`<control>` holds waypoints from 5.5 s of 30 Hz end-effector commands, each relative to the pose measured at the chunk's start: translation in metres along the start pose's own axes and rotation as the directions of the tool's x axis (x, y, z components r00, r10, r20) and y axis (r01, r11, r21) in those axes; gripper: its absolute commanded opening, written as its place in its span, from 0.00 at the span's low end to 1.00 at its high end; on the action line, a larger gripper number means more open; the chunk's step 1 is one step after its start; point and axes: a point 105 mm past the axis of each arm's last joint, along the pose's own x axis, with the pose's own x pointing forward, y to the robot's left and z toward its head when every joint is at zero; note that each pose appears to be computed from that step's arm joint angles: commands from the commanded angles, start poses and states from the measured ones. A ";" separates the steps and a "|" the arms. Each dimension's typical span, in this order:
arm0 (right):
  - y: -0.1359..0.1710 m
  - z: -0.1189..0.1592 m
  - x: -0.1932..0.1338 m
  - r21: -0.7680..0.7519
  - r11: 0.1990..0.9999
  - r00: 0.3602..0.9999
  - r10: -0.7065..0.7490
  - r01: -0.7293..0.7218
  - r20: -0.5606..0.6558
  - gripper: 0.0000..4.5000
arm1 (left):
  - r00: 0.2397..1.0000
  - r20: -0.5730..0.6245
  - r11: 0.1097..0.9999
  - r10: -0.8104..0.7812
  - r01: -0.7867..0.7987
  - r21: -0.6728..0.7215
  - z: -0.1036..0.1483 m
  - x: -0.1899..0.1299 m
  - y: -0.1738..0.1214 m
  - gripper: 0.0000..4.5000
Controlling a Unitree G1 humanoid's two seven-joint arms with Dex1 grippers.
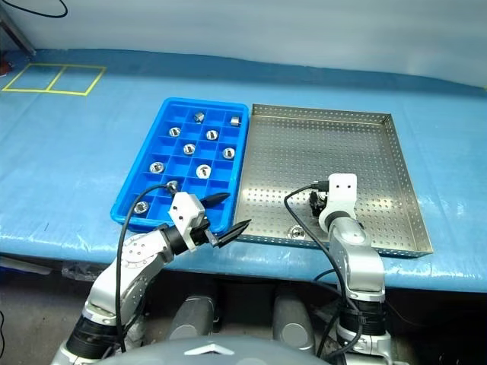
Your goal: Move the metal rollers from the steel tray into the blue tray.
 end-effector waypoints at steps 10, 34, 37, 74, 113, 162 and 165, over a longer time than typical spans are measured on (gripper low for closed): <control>0.049 0.059 -0.014 -0.090 0.979 0.964 0.197 -0.184 0.178 0.40 | 0.967 0.109 0.972 0.231 -0.233 0.005 0.017 -0.016 0.026 1.00; 0.199 0.062 -0.032 -0.279 0.730 0.752 0.657 -0.624 0.039 0.40 | 0.896 0.097 0.901 0.433 -0.433 -0.019 0.014 -0.057 0.035 1.00; 0.197 0.050 -0.027 -0.294 0.729 0.770 0.637 -0.618 -0.039 0.40 | 0.898 0.098 0.903 0.430 -0.430 -0.022 0.013 -0.055 0.034 1.00; 0.043 0.059 -0.072 -0.254 0.936 0.970 0.241 -0.243 -0.042 1.00 | 0.987 0.089 0.991 0.136 -0.136 -0.004 0.010 -0.007 0.018 1.00; 0.042 0.018 -0.120 -0.272 0.936 0.936 0.283 -0.222 0.211 1.00 | 0.541 -0.690 -0.055 -0.480 0.766 0.640 0.032 0.112 0.006 1.00; 0.049 0.020 -0.116 -0.175 0.975 0.945 0.181 -0.137 0.271 1.00 | 0.568 -0.554 0.153 -0.609 0.769 0.621 0.050 0.121 0.000 0.42; 0.054 0.023 -0.111 -0.188 0.967 0.937 0.218 -0.170 0.273 1.00 | 0.763 -0.299 0.449 -0.573 0.597 0.665 0.073 0.128 0.022 0.42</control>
